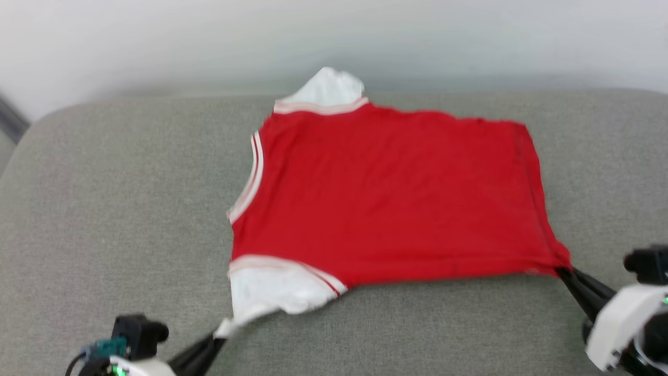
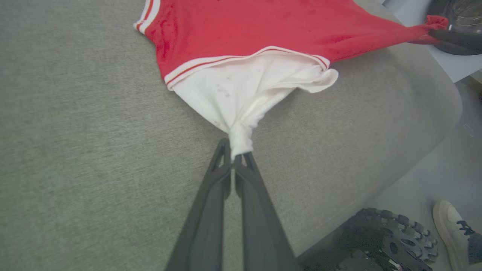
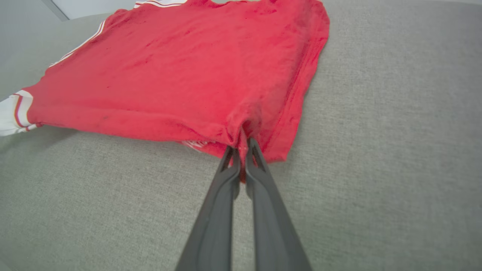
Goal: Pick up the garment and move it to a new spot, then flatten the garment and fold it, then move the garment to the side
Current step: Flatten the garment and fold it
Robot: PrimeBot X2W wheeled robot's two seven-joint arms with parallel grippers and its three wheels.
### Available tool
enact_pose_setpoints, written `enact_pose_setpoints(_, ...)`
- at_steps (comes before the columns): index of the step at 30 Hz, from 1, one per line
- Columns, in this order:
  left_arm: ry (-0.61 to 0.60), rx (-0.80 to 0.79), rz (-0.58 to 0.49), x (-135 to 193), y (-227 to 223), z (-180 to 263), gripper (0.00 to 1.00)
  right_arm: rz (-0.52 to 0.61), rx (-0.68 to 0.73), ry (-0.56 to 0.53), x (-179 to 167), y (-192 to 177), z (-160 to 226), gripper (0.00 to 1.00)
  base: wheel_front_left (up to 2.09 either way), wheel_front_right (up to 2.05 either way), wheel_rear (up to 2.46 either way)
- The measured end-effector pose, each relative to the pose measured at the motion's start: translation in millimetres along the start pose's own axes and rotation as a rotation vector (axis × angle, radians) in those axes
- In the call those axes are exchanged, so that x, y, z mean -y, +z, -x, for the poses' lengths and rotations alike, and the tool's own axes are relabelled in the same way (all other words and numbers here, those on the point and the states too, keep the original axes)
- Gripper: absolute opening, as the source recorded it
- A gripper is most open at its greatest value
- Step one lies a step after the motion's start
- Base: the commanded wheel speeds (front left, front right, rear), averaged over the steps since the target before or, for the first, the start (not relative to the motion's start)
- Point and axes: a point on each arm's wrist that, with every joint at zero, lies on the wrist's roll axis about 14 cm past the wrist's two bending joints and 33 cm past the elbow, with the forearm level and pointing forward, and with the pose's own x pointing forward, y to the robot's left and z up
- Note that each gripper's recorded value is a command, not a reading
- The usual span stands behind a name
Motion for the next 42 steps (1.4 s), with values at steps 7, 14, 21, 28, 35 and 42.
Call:
enact_pose_setpoints(7, -0.066, -0.091, 0.082, 29, -20, 33, 0.00, 0.012, -0.058, -0.043, 16, -16, 42, 0.00, 0.00, 0.00, 0.00)
enact_pose_setpoints(14, -0.155, -0.218, 0.225, 59, -43, 56, 0.00, 0.003, -0.140, -0.065, 21, -39, 69, 0.00, 0.00, 0.00, 0.00)
enact_pose_setpoints(21, -0.165, -0.259, 0.258, 63, -50, 61, 0.00, -0.032, -0.169, -0.067, 19, -47, 80, 0.00, 0.00, 0.00, 0.00)
enact_pose_setpoints(28, -0.150, -0.097, 0.177, 43, 0, 35, 0.00, -0.039, -0.143, -0.053, 16, -31, 70, 0.00, 0.00, 0.00, 0.00)
enact_pose_setpoints(35, -0.159, 0.019, 0.106, 31, 41, -4, 0.00, -0.004, -0.156, -0.047, 20, -18, 45, 0.00, 0.00, 0.00, 0.00)
enact_pose_setpoints(42, -0.139, 0.055, 0.043, 9, 57, -51, 0.00, 0.020, -0.201, -0.059, 32, -17, 9, 0.00, 0.00, 0.00, 0.00)
